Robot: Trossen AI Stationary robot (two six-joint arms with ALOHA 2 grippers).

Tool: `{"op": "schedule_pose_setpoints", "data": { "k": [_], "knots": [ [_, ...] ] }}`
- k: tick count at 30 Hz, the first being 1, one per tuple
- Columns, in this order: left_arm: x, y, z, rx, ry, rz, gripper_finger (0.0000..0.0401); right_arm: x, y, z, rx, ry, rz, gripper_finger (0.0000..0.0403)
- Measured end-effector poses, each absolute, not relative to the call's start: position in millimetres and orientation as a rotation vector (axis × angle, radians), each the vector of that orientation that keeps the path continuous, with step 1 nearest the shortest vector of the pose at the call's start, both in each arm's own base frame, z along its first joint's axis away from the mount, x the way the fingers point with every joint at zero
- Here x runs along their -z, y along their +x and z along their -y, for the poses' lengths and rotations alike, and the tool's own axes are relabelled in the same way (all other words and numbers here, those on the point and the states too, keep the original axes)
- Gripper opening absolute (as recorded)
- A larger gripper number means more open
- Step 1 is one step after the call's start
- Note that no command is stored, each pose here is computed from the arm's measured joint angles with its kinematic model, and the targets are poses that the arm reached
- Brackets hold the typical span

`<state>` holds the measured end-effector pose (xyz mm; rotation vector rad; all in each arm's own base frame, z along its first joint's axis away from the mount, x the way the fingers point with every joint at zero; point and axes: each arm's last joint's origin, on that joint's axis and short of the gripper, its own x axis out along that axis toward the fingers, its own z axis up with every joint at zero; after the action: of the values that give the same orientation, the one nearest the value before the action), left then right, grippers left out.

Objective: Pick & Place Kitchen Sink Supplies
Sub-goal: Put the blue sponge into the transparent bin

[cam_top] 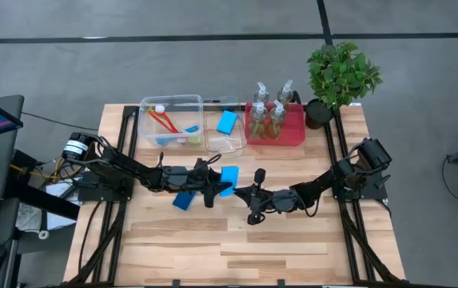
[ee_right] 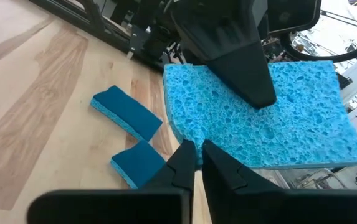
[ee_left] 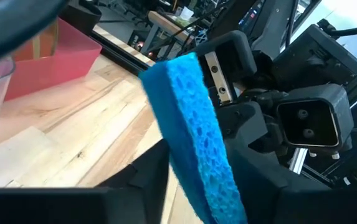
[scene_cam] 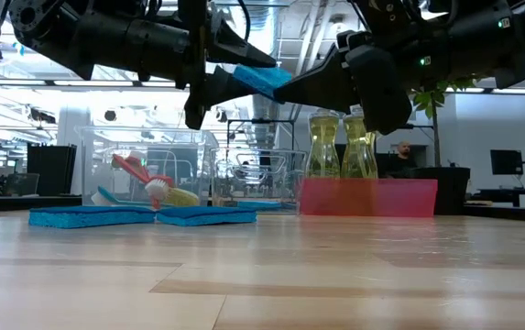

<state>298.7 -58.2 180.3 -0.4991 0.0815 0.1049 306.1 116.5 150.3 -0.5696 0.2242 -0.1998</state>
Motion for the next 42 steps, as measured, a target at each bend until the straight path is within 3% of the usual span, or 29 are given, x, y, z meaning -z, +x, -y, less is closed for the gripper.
{"op": "schedule_pose_setpoints", "data": {
  "k": [11,19,32,42],
  "knots": [
    [-180,299,58,-0.101,-0.429,-0.084,0.0015,-150,306,-117,0.192,-0.542,-0.220,0.0036],
    [-181,299,58,-0.100,-0.421,-0.083,0.0029,-150,306,-116,0.193,-0.536,-0.223,0.0075],
    [-180,301,40,-0.162,-0.366,-0.084,0.0027,-141,304,-115,0.176,-0.588,-0.315,0.0178],
    [-180,304,-19,-0.355,-0.325,-0.056,0.0029,-133,302,-107,0.195,-0.540,-0.364,0.0188]
  ]
}}
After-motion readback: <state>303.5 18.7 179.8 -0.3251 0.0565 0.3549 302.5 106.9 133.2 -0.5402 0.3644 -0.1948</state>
